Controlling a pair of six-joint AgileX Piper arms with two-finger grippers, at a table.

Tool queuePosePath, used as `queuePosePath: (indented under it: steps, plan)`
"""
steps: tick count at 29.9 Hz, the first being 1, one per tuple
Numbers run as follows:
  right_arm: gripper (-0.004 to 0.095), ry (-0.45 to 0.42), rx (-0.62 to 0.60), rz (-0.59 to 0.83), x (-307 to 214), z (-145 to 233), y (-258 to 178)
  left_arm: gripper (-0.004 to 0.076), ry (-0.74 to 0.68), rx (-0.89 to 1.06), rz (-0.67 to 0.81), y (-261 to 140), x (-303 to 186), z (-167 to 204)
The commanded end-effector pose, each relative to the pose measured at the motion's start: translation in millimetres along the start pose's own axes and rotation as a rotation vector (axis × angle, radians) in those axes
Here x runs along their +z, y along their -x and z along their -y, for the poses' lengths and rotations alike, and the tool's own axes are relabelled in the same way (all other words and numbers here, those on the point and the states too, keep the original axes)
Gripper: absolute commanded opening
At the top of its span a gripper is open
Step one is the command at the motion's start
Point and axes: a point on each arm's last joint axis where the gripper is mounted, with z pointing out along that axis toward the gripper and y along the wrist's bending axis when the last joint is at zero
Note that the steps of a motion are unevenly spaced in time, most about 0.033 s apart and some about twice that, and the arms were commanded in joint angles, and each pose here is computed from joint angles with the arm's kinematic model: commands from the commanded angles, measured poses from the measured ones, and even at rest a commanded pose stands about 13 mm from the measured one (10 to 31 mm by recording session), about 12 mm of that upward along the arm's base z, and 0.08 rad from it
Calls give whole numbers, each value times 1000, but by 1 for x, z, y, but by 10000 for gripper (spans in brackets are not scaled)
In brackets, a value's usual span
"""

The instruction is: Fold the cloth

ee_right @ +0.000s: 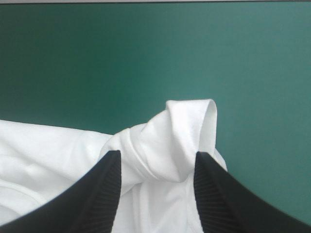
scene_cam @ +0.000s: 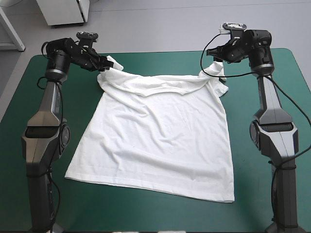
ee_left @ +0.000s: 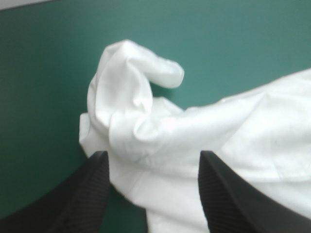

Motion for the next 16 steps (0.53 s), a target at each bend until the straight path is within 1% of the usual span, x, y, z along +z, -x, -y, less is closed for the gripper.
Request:
queuePosePath:
  steps: [1, 4, 8, 11, 14, 16]
  plan:
    - [432, 24, -30, 139, -67, -13, 22, 372, 23, 31, 39, 14, -57, 12]
    - [432, 35, -52, 167, -84, -23, 25, 365, 19, 21, 68, 18, -70, 17]
    - [427, 50, -66, 190, -98, -30, 27, 319, 30, 19, 70, 18, -81, 25]
    - [400, 59, -68, 211, -111, -33, 29, 292, 32, 2, -17, 3, -78, 26]
    - [392, 47, -69, 207, -123, -34, 28, 291, 30, -33, -161, -29, -76, 28]
    - [391, 39, -73, 187, -126, -34, 25, 291, 45, -36, -232, -50, -81, 30]
